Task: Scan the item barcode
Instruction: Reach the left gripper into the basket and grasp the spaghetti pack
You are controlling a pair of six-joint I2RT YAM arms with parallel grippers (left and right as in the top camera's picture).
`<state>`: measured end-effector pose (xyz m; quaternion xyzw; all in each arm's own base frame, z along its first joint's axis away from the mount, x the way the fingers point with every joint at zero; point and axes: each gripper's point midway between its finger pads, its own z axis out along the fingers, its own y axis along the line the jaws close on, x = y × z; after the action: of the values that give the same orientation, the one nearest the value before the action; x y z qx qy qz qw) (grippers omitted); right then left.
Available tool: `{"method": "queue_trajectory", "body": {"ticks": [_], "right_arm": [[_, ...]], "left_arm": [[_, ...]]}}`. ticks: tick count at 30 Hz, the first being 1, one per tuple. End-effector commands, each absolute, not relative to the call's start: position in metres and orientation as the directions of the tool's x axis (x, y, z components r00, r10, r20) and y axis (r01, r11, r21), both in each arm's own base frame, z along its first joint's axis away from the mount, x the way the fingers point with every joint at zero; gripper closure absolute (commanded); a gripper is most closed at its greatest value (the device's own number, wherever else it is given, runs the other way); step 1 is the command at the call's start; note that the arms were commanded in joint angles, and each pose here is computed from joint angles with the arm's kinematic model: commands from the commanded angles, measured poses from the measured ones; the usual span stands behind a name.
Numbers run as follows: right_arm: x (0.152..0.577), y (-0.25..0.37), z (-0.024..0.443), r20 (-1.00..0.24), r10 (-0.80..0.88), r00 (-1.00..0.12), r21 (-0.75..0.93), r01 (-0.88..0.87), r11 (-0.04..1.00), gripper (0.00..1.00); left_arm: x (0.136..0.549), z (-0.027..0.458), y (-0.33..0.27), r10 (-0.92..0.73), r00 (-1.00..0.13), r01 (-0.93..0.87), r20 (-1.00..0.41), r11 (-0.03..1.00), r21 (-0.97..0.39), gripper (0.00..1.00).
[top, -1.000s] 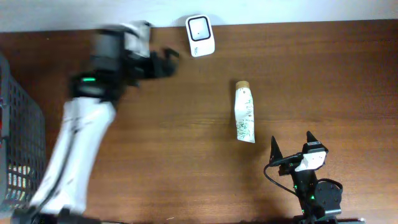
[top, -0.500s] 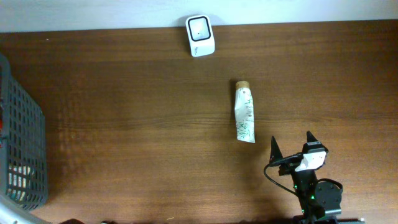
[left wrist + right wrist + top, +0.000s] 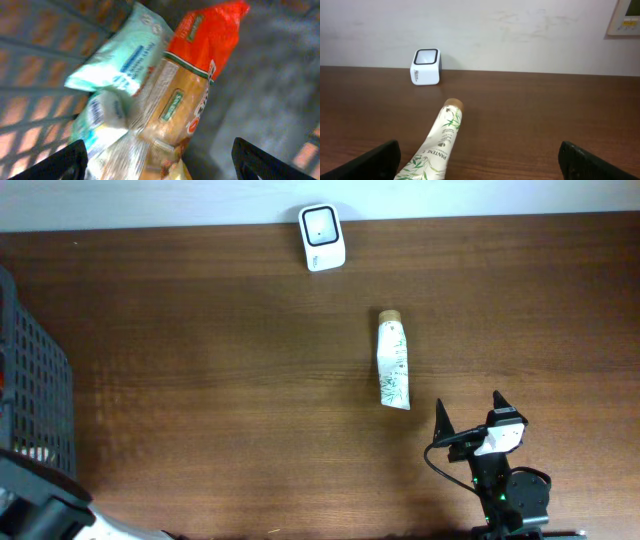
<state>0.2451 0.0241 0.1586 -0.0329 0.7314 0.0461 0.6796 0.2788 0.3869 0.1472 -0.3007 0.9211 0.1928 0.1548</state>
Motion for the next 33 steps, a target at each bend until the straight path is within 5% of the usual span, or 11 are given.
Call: {"method": "queue_trajectory", "body": {"ticks": [1,8,15,21,27,33], "right_arm": [[0.245,0.024,0.156,-0.997,0.015,-0.078,0.024,-0.113,0.993,0.01],[0.245,0.024,0.156,-0.997,0.015,-0.077,0.024,-0.113,0.993,0.01],[0.245,0.024,0.156,-0.997,0.015,-0.077,0.024,-0.113,0.993,0.01],[0.245,0.024,0.156,-0.997,0.015,-0.078,0.024,-0.113,0.993,0.01],[0.245,0.024,0.156,-0.997,0.015,-0.077,0.024,-0.113,0.993,0.01],[0.245,0.024,0.156,-0.997,0.015,-0.077,0.024,-0.113,0.993,0.01]], "left_arm": [[0.28,0.105,0.391,-0.426,-0.853,-0.508,-0.302,0.811,0.291,0.1],[0.28,0.036,0.4,-0.376,-0.91,-0.414,-0.178,0.859,0.302,0.09],[0.282,0.031,0.402,-0.376,-0.911,-0.412,-0.171,0.861,0.299,0.98],[0.306,0.076,0.406,-0.34,-0.916,-0.394,-0.213,0.862,0.318,1.0],[0.327,0.2,0.398,-0.258,-0.888,-0.408,-0.381,0.823,0.394,1.0],[0.306,0.359,0.361,-0.277,-0.603,-0.668,-0.748,0.689,0.283,1.0]]}}
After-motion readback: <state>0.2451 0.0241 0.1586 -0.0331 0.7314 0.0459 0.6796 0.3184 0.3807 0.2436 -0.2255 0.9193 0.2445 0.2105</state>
